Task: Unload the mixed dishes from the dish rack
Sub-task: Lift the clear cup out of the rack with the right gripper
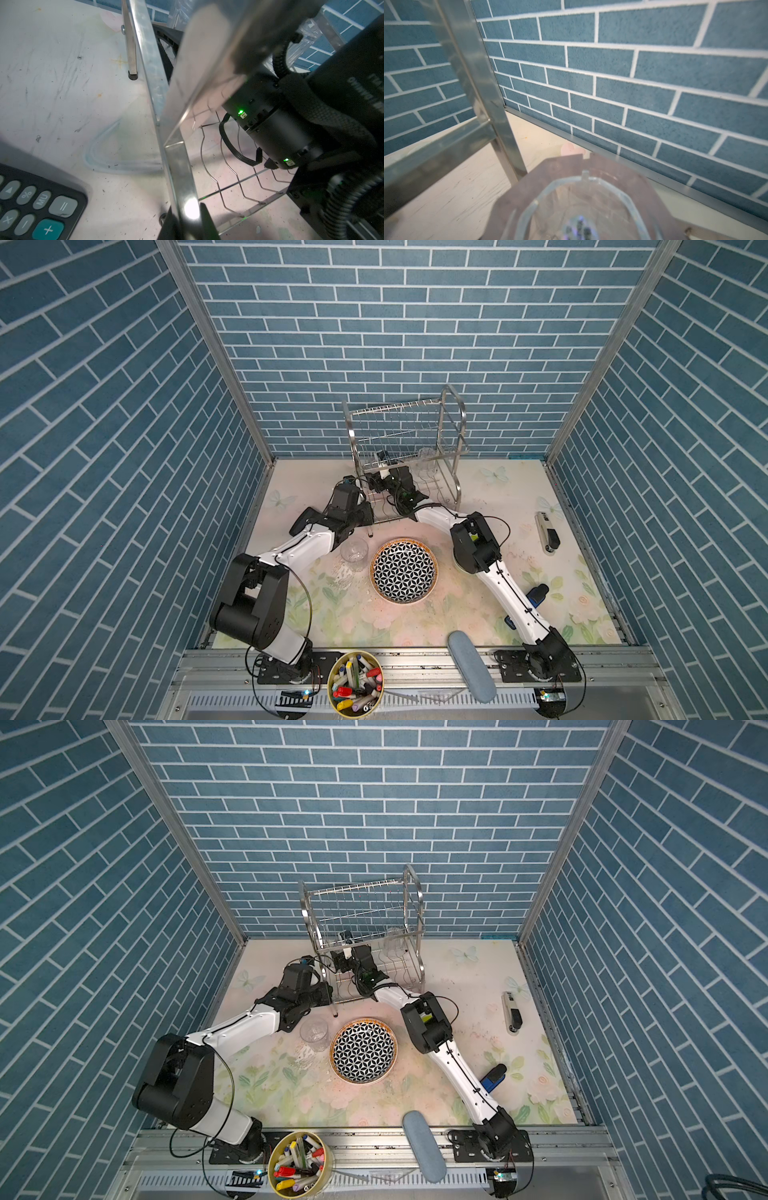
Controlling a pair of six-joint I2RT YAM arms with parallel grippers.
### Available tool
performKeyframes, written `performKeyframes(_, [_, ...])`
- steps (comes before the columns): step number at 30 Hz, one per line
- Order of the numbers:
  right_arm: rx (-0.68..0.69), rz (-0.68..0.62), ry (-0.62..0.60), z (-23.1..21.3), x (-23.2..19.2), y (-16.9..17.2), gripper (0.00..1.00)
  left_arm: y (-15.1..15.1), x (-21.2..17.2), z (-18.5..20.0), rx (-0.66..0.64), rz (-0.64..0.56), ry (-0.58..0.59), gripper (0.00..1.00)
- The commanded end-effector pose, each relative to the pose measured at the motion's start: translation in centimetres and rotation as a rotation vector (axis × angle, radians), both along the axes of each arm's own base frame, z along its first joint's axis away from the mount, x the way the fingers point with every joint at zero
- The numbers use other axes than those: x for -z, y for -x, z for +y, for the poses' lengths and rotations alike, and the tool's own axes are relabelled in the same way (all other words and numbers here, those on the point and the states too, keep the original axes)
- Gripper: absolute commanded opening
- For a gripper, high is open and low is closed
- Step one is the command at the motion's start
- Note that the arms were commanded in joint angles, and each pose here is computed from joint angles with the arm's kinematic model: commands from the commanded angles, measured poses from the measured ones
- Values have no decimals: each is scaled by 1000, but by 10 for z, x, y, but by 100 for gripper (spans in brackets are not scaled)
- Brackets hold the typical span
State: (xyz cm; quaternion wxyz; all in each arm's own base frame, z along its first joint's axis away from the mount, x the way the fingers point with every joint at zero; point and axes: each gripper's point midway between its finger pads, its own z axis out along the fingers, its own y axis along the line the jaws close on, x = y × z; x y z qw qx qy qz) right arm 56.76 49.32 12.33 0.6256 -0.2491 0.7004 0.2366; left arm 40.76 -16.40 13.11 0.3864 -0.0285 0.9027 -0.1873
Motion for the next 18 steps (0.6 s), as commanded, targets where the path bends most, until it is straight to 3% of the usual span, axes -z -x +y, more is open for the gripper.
performKeyframes(1, [15,24,-24,-17,-20,4,50,21,26,-15,35,142,65,0])
performKeyframes(4, [0,41,-58,-25,-33,22,31,18,25,-15,33,138,60,0])
performKeyframes(7, [-23,51,-80,-28,-44,42,21,15,20,-15,32,124,59,0])
performKeyframes(12, [-62,90,-94,-31,-49,72,13,14,3,-10,18,83,41,10])
performKeyframes(18, [-99,185,-138,-38,-47,101,7,12,-15,1,-10,52,-12,11])
